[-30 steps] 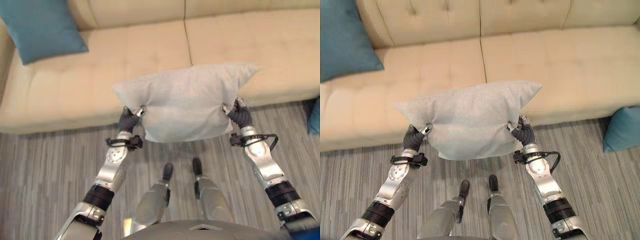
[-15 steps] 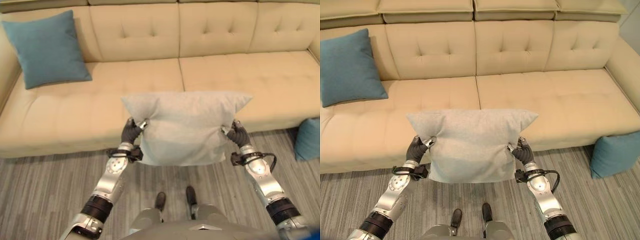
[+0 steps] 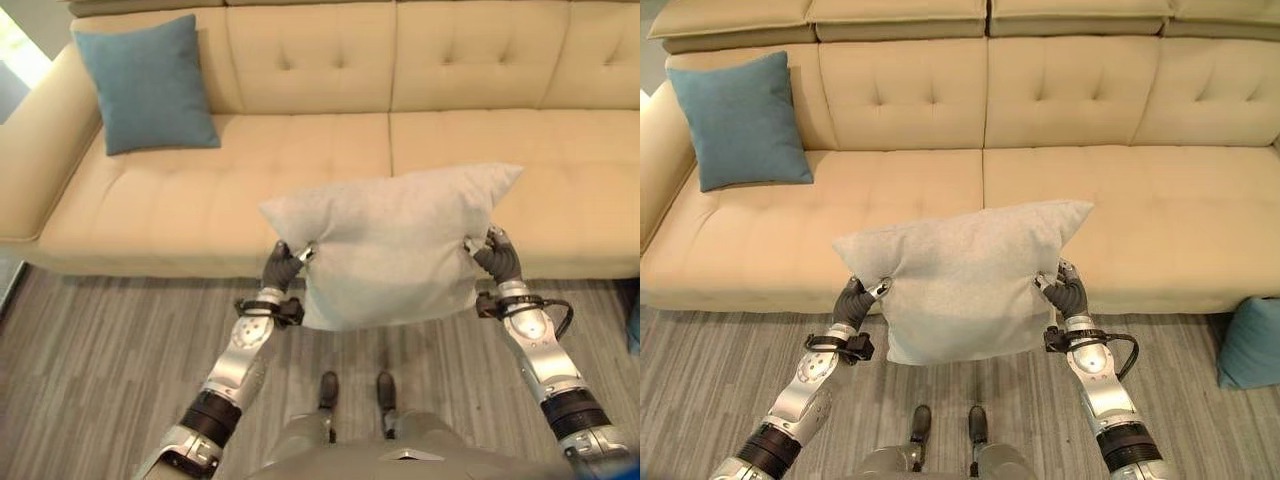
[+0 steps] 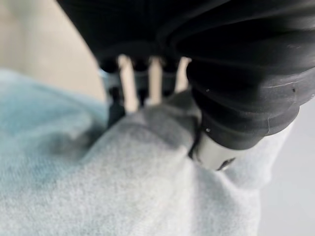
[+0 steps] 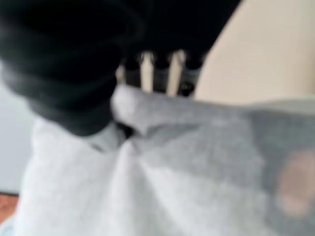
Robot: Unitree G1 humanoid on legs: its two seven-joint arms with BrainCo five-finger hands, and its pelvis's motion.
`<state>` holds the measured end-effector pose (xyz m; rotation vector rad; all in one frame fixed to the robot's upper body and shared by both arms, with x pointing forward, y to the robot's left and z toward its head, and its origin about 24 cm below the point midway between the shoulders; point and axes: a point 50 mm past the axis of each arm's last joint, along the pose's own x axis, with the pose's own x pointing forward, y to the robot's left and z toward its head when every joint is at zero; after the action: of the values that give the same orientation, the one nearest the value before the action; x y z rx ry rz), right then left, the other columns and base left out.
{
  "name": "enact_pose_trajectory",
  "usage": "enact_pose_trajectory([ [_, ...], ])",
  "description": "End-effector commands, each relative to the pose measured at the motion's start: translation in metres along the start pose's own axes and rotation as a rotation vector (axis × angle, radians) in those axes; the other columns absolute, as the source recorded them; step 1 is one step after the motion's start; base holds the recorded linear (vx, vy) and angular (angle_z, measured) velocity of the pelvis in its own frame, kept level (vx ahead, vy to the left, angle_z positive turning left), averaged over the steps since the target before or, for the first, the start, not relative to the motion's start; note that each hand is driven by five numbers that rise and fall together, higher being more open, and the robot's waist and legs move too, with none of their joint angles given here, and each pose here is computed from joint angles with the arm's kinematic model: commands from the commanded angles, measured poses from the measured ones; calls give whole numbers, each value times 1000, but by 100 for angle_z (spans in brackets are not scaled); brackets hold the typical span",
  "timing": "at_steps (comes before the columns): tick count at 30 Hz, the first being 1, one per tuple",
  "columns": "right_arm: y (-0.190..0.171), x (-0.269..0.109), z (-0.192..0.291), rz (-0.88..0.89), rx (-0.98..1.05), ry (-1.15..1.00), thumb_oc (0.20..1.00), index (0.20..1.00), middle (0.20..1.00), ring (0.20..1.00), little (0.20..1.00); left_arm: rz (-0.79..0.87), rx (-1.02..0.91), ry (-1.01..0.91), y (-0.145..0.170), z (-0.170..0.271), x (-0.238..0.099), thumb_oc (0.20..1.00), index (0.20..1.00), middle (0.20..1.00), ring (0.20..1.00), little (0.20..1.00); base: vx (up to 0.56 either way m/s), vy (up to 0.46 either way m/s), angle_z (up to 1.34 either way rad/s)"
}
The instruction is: Pick up all the scattered cushions and arrange them neatly on the sofa.
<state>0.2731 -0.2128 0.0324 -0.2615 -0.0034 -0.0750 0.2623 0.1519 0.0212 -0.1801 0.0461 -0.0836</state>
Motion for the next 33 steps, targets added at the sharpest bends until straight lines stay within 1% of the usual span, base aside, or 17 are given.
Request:
enact_pose_trajectory([
  [1,13,2,40,47,70,-208,200,200,200,200,200,-106,-52,-237,-18,47,13,200,200,200,200,200,418,286,-73],
  [7,29,6,47,101,87,-231,200,200,200,200,200,-120,9,-270,-18,58,16,200,200,200,200,200,161,115,-12],
  [11,29,10,50,120,105,-241,200,200,200,200,200,-111,15,-274,-15,58,17,200,200,200,200,200,292,17,-15],
  [14,28,9,48,123,110,-231,200,200,200,200,200,-106,11,-264,-13,56,17,200,200,200,200,200,310,-37,-21],
  [19,25,4,44,130,82,-219,200,200,200,200,200,-120,-10,-240,-14,49,13,200,200,200,200,200,265,-119,71],
  [24,14,4,41,93,77,-210,200,200,200,200,200,-145,-38,-228,-22,47,13,200,200,200,200,200,153,-123,27],
  [28,7,3,38,69,69,-193,200,200,200,200,200,-152,-29,-208,-24,42,12,200,200,200,200,200,182,-50,-9],
  [33,10,3,35,61,56,-183,200,200,200,200,200,-141,-37,-221,-22,44,10,200,200,200,200,200,136,105,-44],
])
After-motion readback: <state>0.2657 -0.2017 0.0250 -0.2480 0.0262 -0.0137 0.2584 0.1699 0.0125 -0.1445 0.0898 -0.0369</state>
